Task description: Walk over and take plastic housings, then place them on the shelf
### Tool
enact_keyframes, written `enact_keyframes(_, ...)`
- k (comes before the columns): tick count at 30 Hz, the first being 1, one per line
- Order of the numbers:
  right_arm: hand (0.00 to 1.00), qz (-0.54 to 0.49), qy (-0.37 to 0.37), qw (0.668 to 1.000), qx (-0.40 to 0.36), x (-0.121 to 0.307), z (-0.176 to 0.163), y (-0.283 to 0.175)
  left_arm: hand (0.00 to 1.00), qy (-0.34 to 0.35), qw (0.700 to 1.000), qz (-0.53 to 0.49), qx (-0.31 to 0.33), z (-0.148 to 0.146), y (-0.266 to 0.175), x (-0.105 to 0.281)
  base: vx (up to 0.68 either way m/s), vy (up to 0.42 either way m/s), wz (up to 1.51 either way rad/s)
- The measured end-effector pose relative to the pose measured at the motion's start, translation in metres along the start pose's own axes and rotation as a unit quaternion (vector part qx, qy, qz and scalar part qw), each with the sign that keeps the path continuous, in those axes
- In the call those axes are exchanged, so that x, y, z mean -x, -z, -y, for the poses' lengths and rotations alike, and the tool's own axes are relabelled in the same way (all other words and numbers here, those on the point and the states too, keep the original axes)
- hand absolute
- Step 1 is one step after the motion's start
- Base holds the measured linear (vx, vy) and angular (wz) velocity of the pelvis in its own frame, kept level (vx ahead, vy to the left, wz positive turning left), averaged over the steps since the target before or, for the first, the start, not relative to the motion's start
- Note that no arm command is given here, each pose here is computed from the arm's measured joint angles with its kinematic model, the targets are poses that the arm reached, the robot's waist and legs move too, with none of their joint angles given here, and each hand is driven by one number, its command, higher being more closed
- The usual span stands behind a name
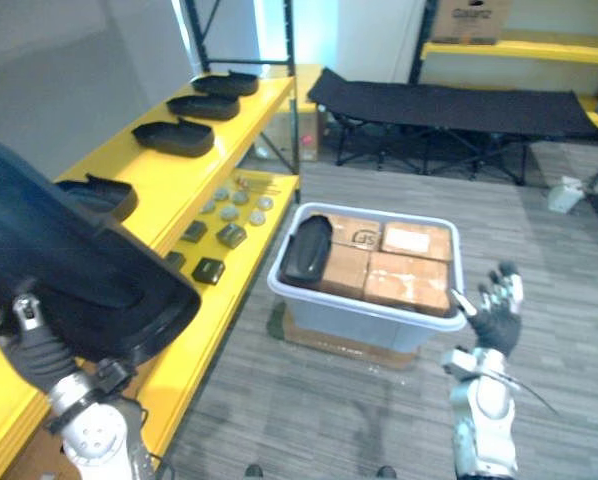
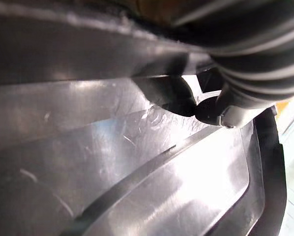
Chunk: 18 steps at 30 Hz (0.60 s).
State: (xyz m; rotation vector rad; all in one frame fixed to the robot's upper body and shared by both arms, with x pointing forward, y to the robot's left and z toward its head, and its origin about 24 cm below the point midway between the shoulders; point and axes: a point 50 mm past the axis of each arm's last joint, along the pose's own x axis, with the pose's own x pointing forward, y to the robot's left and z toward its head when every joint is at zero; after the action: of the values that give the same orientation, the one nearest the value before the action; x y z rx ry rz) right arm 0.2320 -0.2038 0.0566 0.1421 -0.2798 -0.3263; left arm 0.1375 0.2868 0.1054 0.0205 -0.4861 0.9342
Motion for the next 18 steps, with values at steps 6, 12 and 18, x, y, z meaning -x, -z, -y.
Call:
enact_keyframes(6,0.00,-0.020,-0.067,0.998,-0.002,-0.007,-0.029,0.011,1.00,-0.080,0.994,0.013,-0.072,-0.053,-0.008,0.003,0.03,0.010,0.56)
enact_keyframes(12,0.00,-0.027,-0.106,0.994,0.023,-0.007,-0.052,0.013,1.00,-0.133,0.990,0.031,-0.041,-0.086,-0.019,0.013,0.01,-0.001,0.26)
enact_keyframes(18,0.00,-0.037,-0.105,0.993,0.033,-0.009,-0.049,0.015,1.00,-0.099,0.994,0.048,-0.025,-0.077,-0.022,0.009,0.00,0.005,0.00)
